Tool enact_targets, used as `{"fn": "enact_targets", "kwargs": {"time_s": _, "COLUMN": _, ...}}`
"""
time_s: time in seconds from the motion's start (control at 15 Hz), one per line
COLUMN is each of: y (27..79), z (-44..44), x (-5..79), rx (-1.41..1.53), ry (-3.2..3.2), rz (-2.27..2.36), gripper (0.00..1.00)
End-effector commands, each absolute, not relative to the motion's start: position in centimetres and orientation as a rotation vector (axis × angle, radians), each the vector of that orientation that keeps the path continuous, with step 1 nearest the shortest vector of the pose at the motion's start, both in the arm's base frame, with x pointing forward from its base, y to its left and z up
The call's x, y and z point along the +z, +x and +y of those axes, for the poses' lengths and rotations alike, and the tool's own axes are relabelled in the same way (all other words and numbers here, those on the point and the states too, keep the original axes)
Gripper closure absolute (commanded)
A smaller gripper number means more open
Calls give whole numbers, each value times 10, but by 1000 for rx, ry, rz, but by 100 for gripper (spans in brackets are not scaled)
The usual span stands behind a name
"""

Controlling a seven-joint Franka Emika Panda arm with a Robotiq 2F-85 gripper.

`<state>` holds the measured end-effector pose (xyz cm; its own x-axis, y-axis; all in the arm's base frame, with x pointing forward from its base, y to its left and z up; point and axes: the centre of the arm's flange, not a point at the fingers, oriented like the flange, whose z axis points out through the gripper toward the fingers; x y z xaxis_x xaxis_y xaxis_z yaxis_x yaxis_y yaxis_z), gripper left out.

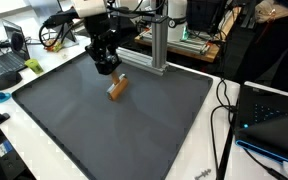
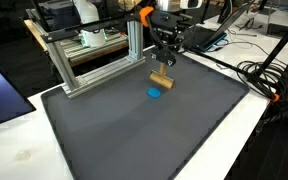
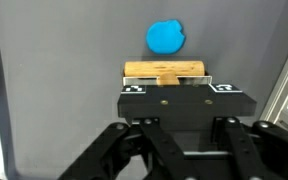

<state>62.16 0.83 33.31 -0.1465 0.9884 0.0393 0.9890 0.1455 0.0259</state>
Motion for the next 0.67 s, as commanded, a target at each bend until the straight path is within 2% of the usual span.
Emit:
{"fn": "enact_targets", "kwargs": {"time_s": 0.0, "y": 616, "z": -7, "x": 335, "rx": -32, "ry": -2077, "rz": -2387, "gripper": 78}}
{"fn": "enact_targets", "kwargs": {"time_s": 0.6, "y": 624, "z": -13, "x": 302, "rx": 54, "ry": -2083, "rz": -2395, "gripper": 78}}
